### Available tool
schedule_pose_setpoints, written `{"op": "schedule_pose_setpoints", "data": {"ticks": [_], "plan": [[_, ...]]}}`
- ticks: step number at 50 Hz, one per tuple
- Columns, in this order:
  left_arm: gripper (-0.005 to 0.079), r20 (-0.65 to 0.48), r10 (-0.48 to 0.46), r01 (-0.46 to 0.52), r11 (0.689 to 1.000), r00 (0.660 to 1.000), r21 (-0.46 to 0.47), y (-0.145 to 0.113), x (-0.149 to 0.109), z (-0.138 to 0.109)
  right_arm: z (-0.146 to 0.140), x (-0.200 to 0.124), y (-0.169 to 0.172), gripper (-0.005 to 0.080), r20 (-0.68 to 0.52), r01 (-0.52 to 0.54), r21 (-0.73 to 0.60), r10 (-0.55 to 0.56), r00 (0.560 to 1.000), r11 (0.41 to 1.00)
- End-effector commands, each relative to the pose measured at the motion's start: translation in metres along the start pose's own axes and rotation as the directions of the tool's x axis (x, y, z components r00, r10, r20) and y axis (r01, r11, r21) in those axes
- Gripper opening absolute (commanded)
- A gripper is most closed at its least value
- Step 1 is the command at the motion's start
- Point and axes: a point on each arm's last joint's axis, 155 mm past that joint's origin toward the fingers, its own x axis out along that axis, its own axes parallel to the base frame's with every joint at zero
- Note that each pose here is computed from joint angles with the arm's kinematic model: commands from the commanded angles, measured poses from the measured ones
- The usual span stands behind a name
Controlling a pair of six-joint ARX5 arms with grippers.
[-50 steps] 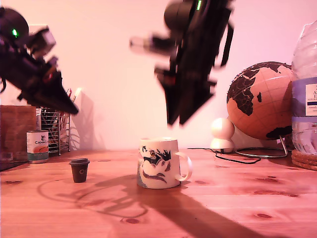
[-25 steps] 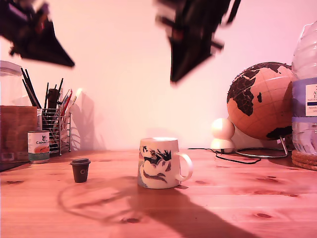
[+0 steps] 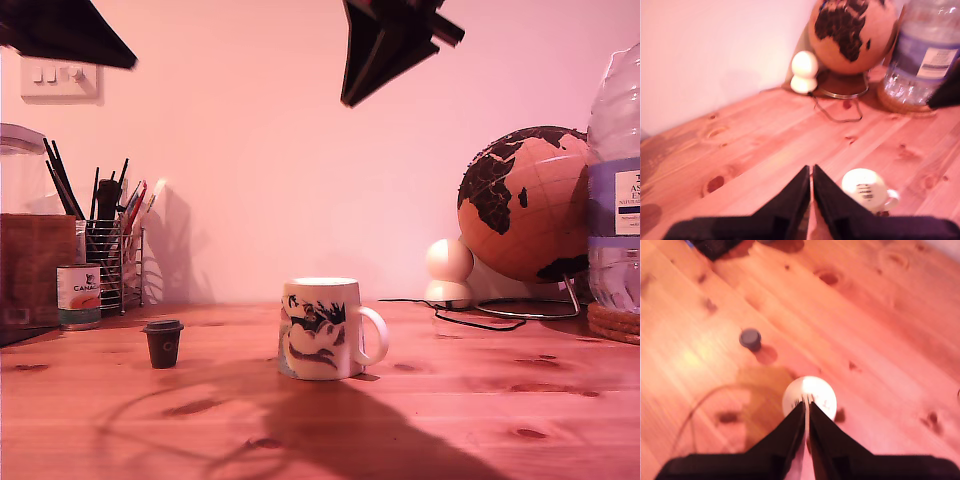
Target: Lift the coffee cup and remove the coffee capsule that is hidden under it
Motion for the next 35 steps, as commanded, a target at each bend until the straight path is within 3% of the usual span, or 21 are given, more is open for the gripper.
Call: {"op": "schedule_pose_setpoints", "data": {"ticks": [1,14,35], "plan": [[-0.0024,0.005,0.001,-0.001,1.0,1.0,-0.018,-0.003,-0.001,-0.008,0.013,-0.016,0.012,-0.0012,0.067,-0.011,-0.013,0.012,0.998,1.0],[-0.0024,0.075,-0.009,0.01,1.0,0.997,-0.023,-0.02,-0.014,-0.007,0.007,-0.025,0.03,-0.0012,0.128,-0.01,-0.039,0.015,0.992,0.999],[-0.0024,0.167,-0.109,0.1,0.993,0.98,0.057,-0.079,-0.011,0.018,-0.006,-0.044,0.047,-0.0012,0.284,0.022,-0.01,-0.019,0.959,1.0]]}}
